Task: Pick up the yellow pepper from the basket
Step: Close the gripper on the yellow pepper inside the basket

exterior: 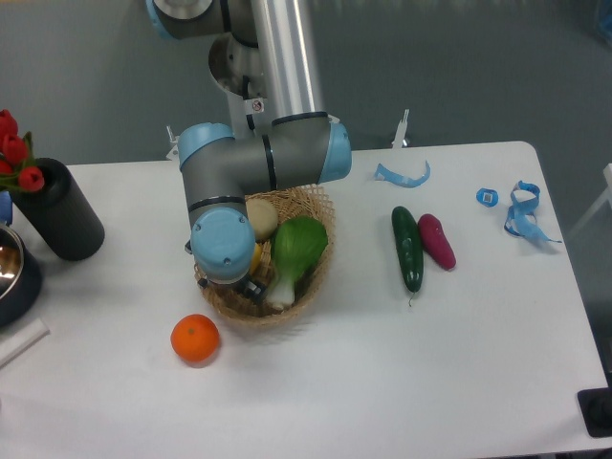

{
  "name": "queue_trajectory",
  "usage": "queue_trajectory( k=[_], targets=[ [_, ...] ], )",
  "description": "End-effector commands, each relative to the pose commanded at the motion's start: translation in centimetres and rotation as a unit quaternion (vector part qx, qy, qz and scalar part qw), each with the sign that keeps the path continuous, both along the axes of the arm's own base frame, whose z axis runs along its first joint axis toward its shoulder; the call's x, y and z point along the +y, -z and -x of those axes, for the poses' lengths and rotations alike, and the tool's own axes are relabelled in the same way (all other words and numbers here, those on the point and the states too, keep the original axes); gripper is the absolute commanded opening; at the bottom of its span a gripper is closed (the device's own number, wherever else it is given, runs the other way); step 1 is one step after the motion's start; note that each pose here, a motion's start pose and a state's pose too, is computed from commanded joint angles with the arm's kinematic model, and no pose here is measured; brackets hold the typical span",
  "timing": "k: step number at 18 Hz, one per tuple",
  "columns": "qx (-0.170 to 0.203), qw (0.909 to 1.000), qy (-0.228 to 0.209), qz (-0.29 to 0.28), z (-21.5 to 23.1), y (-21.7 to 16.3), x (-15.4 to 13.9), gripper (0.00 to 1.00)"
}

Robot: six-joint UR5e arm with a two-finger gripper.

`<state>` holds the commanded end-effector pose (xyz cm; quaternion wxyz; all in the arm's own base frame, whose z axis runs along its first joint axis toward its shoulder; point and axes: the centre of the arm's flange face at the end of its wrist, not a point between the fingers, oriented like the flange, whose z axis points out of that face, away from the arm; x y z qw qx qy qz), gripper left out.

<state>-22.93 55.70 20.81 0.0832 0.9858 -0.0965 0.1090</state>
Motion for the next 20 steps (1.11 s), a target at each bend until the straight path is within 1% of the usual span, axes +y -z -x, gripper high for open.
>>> queue_trajectory(
  k=[5,6,8,9,10,12,13,16,20],
  targets=[
    [0.0,1.0,-0.001,-0.001,0.0,0.1,0.1,1.0],
    [0.0,1.0,-0.001,-0.001,0.1,0.2,0.1,0.96],
    [0.002,1.0,0.0,-0.004,0.1,-0.1,0.2,0.78],
    [0.002,1.0,0.0,-0.003,0.2,-0.2,0.3,0.65],
    [0.002,1.0,0.002,-0.003,0.2,-0.2,0.3,0.56],
    [0.006,1.0,0.005,0.0,0.3,-0.2,0.2,0.45],
    [0.006,1.0,0.005,0.0,0.3,-0.3,0.2,0.43],
    [0.006,1.0,0.005,0.0,0.3,-0.6,0.1,0.4],
    [0.008,1.0,0.004,-0.003,0.4,-1.2,0.0,0.4]
  ],
)
